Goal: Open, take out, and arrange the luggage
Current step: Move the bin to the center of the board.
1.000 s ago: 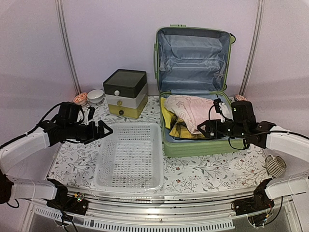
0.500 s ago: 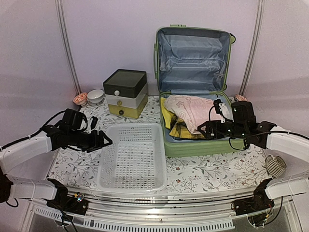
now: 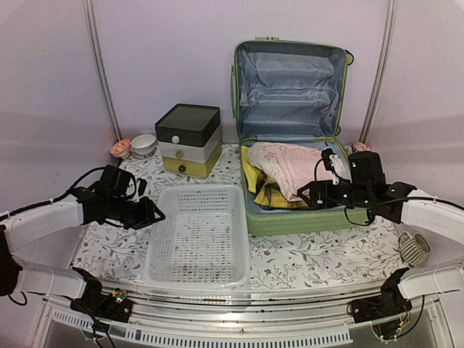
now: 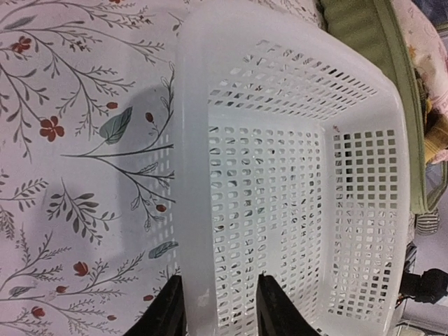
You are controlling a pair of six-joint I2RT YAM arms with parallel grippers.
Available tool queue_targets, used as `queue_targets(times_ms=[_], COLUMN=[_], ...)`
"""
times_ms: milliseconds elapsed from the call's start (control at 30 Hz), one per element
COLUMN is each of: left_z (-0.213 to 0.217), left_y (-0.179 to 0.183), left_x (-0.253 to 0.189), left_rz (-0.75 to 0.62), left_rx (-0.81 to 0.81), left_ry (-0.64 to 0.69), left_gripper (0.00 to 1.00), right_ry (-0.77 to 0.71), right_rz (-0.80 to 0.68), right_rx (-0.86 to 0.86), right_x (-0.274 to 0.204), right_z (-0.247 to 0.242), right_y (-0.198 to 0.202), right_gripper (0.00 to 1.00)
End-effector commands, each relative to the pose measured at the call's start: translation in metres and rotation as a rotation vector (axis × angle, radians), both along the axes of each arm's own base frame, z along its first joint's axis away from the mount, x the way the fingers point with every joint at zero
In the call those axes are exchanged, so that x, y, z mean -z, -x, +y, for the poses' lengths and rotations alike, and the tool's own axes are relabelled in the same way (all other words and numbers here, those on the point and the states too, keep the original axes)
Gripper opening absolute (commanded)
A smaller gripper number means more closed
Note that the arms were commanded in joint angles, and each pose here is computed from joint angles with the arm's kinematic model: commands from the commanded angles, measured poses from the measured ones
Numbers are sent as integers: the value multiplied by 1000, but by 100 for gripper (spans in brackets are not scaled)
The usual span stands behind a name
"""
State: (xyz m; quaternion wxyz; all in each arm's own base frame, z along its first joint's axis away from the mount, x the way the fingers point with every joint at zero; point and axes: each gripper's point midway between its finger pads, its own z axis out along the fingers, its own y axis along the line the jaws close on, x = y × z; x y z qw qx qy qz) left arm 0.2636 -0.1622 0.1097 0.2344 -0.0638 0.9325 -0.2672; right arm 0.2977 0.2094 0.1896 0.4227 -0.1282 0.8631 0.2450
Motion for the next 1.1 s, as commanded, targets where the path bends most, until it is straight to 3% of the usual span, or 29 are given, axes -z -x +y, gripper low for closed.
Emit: queue_targets(times_ms=[0,300,433,633,933,1067], left_z=[1,7,12,31,44,37], left_y=[2,-8,-20,-35,-60,-73], left_x=[4,4,3,2,-2,-4], left_rz=[10,-23,-31,-48,-78,-89], left_rx=[-1,-52,-96,-182,-255,-242], left_ry=[-37,-59,-86,-136,-111,-68], left_gripper=[36,11,5,5,7,12], right_ry=[-1,-10,-18,-18,-17,-17], right_rz=[-36,-42,-47,-62,-46,-47], right_rx=[9,12,12,18,10,16], right_x=[-15,-16,-20,-27,-25,-20], right_z=[-4,-6,-6,-8,-8,-14], right_y=[-2,1,3,3,7,14], right_gripper=[99,99,99,99,99,99])
